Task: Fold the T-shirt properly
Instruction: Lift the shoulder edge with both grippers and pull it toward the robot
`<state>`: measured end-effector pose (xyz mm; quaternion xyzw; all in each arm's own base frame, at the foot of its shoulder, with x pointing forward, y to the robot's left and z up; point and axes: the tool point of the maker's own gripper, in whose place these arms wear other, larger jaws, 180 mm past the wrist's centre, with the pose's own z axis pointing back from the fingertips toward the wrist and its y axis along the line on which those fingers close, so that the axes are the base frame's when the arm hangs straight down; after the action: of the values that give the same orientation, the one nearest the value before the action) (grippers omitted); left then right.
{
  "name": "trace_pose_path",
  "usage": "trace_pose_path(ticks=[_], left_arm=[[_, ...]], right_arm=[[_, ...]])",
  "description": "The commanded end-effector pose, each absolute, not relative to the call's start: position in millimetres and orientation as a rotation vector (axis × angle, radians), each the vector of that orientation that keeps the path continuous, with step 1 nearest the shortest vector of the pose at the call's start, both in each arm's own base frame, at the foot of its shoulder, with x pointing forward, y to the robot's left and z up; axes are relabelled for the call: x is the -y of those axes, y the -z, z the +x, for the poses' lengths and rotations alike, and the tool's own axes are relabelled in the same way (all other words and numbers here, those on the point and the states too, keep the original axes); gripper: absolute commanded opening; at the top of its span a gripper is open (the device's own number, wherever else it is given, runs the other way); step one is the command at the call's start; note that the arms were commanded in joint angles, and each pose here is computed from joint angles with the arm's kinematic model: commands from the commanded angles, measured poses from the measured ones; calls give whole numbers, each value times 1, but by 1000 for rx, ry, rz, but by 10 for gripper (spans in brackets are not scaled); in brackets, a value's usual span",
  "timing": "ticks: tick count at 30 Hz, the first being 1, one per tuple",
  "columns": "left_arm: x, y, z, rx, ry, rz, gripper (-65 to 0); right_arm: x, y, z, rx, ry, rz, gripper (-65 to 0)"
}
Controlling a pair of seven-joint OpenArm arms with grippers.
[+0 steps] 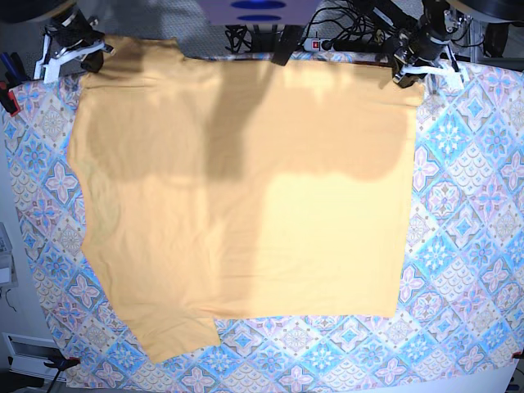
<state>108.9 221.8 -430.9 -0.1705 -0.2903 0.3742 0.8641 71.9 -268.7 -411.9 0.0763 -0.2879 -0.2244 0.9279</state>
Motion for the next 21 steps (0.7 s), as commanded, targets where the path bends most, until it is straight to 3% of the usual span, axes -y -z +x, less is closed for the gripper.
trace_pose_path(ticks=[1, 12, 21], left_arm=[[-223, 416, 120, 665, -765, -372, -650], [-222, 371, 213, 897, -711, -460, -650], [-231, 365, 281, 997, -699, -449, -650]], right_arm=[[274, 401, 84, 641, 444, 150, -649], [268, 367, 196, 868, 412, 235, -650], [276, 364, 273, 922, 428, 250, -650]])
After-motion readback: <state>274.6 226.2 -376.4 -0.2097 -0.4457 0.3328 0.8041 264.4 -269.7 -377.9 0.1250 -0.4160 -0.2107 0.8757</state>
